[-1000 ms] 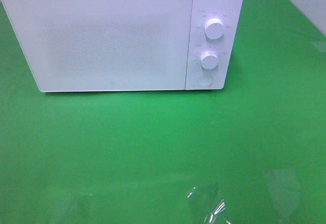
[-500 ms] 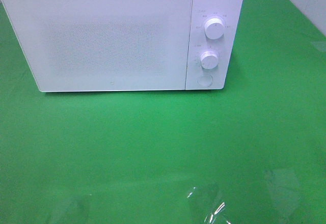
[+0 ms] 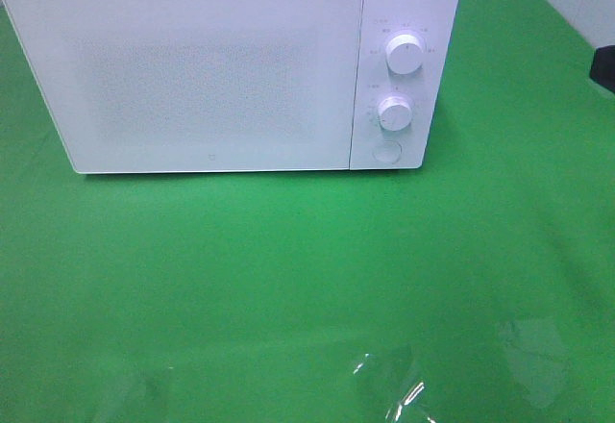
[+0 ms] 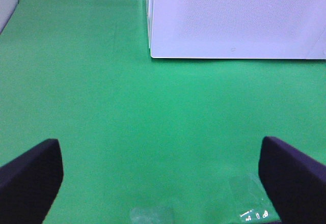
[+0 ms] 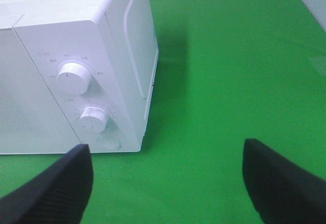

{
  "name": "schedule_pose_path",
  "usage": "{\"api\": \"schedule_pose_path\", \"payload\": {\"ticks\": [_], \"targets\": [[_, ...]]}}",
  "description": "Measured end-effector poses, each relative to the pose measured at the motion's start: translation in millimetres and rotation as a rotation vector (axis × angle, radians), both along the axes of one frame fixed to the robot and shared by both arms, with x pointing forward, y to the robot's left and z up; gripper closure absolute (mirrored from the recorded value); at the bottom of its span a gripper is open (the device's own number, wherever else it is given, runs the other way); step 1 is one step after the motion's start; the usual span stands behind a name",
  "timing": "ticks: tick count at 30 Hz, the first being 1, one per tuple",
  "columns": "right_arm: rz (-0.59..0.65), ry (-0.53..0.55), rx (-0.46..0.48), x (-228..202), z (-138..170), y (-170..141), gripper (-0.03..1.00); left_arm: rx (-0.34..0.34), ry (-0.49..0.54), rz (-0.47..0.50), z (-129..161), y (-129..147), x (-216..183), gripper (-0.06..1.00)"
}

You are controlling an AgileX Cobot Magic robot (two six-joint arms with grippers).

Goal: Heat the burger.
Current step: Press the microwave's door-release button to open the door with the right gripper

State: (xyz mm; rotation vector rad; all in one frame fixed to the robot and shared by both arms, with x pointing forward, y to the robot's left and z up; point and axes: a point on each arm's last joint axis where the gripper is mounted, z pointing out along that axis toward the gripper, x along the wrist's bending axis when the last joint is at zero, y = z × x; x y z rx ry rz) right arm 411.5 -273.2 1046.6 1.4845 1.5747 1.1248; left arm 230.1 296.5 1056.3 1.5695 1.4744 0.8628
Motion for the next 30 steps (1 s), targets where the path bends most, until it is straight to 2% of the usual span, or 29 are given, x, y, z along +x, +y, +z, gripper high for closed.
{"api": "schedule_pose_path", "payload": {"ticks": [7, 9, 12, 14, 19, 23, 30], "targets": [[-0.01, -0.013, 0.041, 18, -25, 3, 0.18, 0.0, 0.0, 0.0, 0, 0, 0, -0.01], [-0.031, -0.022, 0.07, 27, -40, 4, 0.18, 0.0, 0.0, 0.0, 0, 0, 0, -0.01], [-0.039, -0.026, 0.072, 29, -44, 3, 0.18, 0.0, 0.0, 0.0, 0, 0, 0, -0.01], [-0.057, -0.039, 0.05, 34, -60, 5, 0.18, 0.0, 0.0, 0.0, 0, 0, 0, -0.01], [-0.058, -0.07, 0.009, 36, -70, 12, 0.19, 0.0, 0.0, 0.0, 0, 0, 0, -0.01], [-0.061, -0.096, -0.049, 40, -87, 36, 0.2, 0.0, 0.0, 0.0, 0, 0, 0, -0.01], [-0.024, -0.137, -0.071, 37, -99, 66, 0.2, 0.0, 0.0, 0.0, 0, 0, 0, -0.01]]}}
